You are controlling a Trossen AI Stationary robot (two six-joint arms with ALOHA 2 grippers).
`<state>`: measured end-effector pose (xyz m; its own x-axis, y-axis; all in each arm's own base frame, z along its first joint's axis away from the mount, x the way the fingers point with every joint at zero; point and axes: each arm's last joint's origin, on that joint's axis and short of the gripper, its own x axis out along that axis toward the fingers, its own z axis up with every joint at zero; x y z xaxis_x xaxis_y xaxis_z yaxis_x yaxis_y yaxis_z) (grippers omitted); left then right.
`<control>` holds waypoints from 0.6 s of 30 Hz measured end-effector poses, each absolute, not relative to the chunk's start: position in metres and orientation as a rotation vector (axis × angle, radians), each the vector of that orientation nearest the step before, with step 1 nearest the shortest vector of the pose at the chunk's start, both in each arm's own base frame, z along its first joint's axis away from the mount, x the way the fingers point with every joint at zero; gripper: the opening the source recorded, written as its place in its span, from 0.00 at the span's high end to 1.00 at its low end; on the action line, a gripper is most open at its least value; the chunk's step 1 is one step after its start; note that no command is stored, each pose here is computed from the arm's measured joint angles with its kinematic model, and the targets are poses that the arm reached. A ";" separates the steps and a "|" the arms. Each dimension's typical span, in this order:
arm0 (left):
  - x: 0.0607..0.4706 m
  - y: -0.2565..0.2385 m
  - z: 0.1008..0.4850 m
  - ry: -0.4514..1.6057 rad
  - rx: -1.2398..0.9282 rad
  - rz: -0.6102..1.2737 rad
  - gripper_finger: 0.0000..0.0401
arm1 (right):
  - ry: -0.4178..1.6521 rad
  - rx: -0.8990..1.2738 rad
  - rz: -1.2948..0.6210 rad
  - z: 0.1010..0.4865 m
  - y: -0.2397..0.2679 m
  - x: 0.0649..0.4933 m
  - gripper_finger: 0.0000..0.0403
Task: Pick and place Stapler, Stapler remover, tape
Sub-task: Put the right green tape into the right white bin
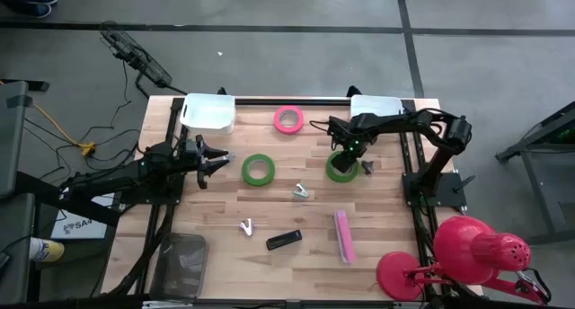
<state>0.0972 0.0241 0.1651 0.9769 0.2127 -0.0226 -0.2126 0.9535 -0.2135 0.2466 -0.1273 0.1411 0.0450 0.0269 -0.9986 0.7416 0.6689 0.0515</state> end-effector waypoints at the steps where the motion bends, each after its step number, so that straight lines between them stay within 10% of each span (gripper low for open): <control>1: 0.097 0.024 0.165 -0.001 -0.217 0.216 0.63 | 1.429 0.706 -0.616 0.143 -0.126 0.247 0.80; 18: 0.097 0.024 0.165 -0.001 -0.217 0.216 0.63 | 1.251 0.837 -0.609 0.176 -0.114 0.249 0.80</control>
<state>0.0972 0.0241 0.1651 0.9769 0.2125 -0.0223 -0.2123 0.9536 -0.2134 0.2485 -0.1139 0.1758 0.2267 0.0439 -0.9730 0.7927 0.5721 0.2105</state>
